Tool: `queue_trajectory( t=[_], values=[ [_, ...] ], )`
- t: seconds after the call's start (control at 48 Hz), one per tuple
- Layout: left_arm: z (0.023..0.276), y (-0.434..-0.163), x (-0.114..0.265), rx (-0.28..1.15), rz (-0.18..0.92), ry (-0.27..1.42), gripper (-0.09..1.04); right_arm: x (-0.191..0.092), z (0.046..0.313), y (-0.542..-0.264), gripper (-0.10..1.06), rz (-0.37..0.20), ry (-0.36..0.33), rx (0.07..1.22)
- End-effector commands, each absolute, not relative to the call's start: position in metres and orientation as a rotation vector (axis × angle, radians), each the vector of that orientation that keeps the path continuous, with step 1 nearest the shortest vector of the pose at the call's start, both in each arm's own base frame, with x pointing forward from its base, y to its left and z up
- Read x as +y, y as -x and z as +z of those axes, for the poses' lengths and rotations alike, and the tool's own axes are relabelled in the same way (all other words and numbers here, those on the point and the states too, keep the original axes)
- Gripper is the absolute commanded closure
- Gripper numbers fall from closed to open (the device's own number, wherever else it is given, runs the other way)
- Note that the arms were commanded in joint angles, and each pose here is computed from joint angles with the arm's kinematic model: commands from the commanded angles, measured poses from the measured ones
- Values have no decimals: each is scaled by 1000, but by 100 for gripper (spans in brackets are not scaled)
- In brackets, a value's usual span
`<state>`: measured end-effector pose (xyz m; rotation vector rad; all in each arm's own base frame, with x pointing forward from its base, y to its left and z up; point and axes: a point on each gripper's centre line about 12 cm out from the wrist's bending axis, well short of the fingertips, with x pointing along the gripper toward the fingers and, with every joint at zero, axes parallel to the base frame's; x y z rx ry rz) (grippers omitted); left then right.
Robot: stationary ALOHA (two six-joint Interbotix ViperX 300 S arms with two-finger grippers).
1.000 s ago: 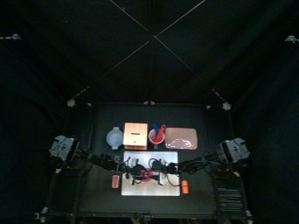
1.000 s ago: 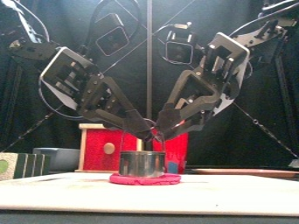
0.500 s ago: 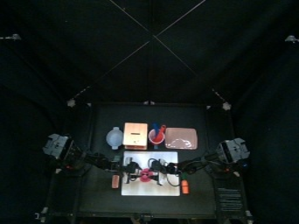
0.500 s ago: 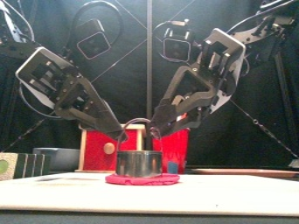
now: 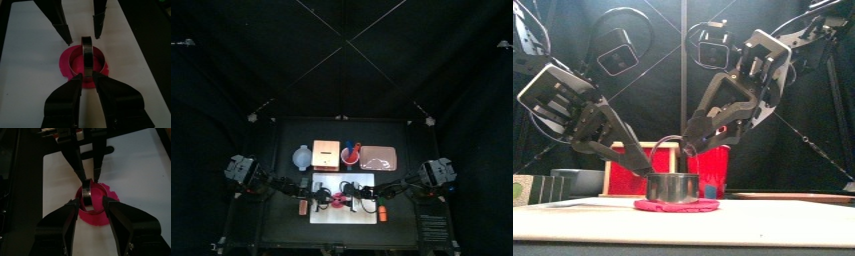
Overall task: Get the cutter from the drawer then cut the dough then place the extra dough in the bowl
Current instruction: Cut the dough
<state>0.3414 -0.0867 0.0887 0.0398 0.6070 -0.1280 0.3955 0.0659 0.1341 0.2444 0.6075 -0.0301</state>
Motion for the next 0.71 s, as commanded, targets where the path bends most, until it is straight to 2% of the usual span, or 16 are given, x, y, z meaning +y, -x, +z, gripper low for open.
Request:
queue_trajectory(
  t=[0.021, 0.188, 0.458, 0.583, 0.708],
  values=[
    [92, -348, -88, 593, -124, -32, 35, 63, 159, -403, 17, -28, -259, 538],
    [84, -349, -89, 616, -123, -35, 39, 64, 162, -406, 17, -21, -257, 537],
    [69, -349, -90, 662, -123, -43, 39, 65, 166, -410, 17, -1, -249, 551],
    [76, -346, -92, 657, -132, -39, 39, 64, 165, -410, 17, -2, -249, 556],
    [96, -348, -95, 602, -146, -38, 39, 63, 164, -410, 17, -6, -250, 559]
  ],
)
